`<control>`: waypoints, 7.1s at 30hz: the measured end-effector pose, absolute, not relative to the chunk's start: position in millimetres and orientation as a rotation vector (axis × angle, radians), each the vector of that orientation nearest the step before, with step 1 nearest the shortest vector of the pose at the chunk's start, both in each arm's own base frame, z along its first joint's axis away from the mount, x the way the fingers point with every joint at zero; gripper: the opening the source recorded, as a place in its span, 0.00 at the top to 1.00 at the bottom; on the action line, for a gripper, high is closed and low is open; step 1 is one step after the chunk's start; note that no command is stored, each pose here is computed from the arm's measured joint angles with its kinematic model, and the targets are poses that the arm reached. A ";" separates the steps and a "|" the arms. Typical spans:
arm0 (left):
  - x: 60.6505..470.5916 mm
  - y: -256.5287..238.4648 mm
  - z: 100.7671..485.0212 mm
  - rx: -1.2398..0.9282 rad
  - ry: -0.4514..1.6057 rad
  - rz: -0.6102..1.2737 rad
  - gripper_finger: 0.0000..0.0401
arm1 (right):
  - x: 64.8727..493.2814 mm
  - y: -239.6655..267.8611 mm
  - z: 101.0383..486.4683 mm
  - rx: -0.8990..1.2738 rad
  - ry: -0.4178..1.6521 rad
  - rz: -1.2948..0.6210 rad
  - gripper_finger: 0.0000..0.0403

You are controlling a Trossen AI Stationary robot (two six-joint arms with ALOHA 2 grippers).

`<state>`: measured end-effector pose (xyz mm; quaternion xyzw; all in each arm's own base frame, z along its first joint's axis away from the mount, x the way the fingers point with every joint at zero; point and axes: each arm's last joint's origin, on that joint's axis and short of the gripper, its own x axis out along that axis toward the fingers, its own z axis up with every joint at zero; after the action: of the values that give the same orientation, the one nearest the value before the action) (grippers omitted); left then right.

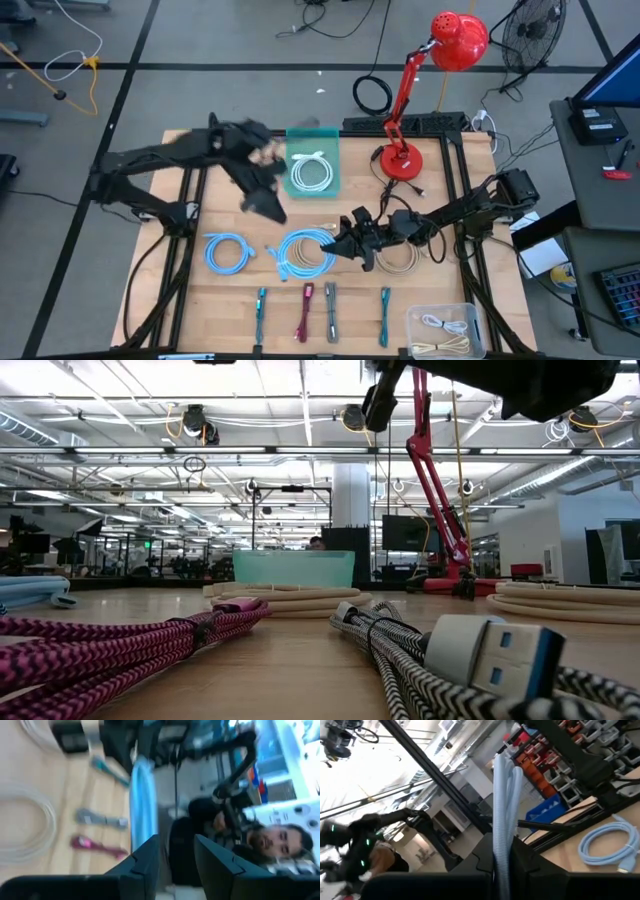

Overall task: Pick & Place USB Port
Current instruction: Put the right blue HDMI cable into the green bin, then put the blue HDMI cable into the green bin

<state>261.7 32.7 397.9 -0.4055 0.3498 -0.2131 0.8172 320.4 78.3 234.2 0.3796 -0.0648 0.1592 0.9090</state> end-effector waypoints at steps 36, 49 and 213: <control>315.4 -133.9 253.1 1.396 0.843 0.842 0.77 | 338.0 -70.6 274.0 1.185 -0.379 -0.023 0.97; 318.8 -123.2 257.3 1.497 0.935 0.829 0.77 | 338.9 -63.2 275.7 1.112 -0.325 0.069 0.97; 142.7 -94.0 185.7 0.110 1.447 0.429 0.76 | 262.8 138.5 205.1 0.462 0.003 0.061 0.36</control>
<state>142.7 -94.0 185.7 0.0501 0.6563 0.1945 0.7272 262.8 138.5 205.1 0.2289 0.0017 0.0301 0.9730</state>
